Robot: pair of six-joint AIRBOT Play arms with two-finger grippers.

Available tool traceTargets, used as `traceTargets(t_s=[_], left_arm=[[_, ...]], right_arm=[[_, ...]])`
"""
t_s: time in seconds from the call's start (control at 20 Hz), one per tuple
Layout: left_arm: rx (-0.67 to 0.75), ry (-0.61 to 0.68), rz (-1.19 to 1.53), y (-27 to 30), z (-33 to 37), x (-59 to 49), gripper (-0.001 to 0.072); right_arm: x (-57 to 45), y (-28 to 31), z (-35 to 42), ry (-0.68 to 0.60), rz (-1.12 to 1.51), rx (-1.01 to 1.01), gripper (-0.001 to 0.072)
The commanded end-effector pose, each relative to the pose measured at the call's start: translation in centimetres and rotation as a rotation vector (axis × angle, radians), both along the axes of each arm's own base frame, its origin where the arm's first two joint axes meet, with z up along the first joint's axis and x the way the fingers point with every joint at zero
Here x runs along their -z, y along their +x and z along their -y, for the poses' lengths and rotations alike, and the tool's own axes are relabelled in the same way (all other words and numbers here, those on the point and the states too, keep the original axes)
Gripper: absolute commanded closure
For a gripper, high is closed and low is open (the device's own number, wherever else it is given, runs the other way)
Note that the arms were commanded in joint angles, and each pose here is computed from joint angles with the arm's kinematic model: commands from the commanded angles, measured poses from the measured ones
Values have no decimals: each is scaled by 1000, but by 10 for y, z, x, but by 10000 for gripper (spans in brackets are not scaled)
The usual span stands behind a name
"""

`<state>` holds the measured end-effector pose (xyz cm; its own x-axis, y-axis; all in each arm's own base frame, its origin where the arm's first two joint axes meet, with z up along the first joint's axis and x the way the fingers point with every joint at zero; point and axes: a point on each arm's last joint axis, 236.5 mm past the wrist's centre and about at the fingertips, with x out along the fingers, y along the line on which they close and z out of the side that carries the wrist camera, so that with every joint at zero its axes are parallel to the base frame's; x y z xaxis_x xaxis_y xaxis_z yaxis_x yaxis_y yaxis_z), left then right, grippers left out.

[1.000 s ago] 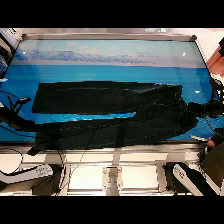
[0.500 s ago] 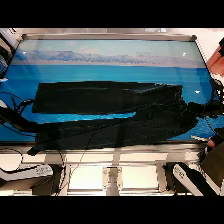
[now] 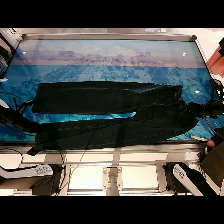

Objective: Fold the clothes and pants, and hang the long-sleeved shirts on hangers.

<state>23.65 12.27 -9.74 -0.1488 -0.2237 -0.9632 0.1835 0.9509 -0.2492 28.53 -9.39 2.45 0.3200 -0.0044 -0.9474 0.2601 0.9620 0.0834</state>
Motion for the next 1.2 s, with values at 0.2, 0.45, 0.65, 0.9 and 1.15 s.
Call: traceTargets(t_s=[0.2, 0.45, 0.65, 0.9, 1.15], left_arm=[[11, -182, 114, 26, 21, -39, 682], [-367, -283, 408, 91, -27, -134, 680], [-793, -222, 394, 75, -96, -139, 680], [-995, -184, 427, 54, -141, -139, 680], [-996, -159, 519, 82, -149, -144, 679]], right_arm=[[2, -6, 3, -17, -25, -9, 683], [4, -10, 7, -40, -48, -42, 684], [4, -8, 9, -48, -41, -40, 684], [4, -9, 11, -56, -45, -40, 684], [4, -9, 11, -57, -45, -40, 684]])
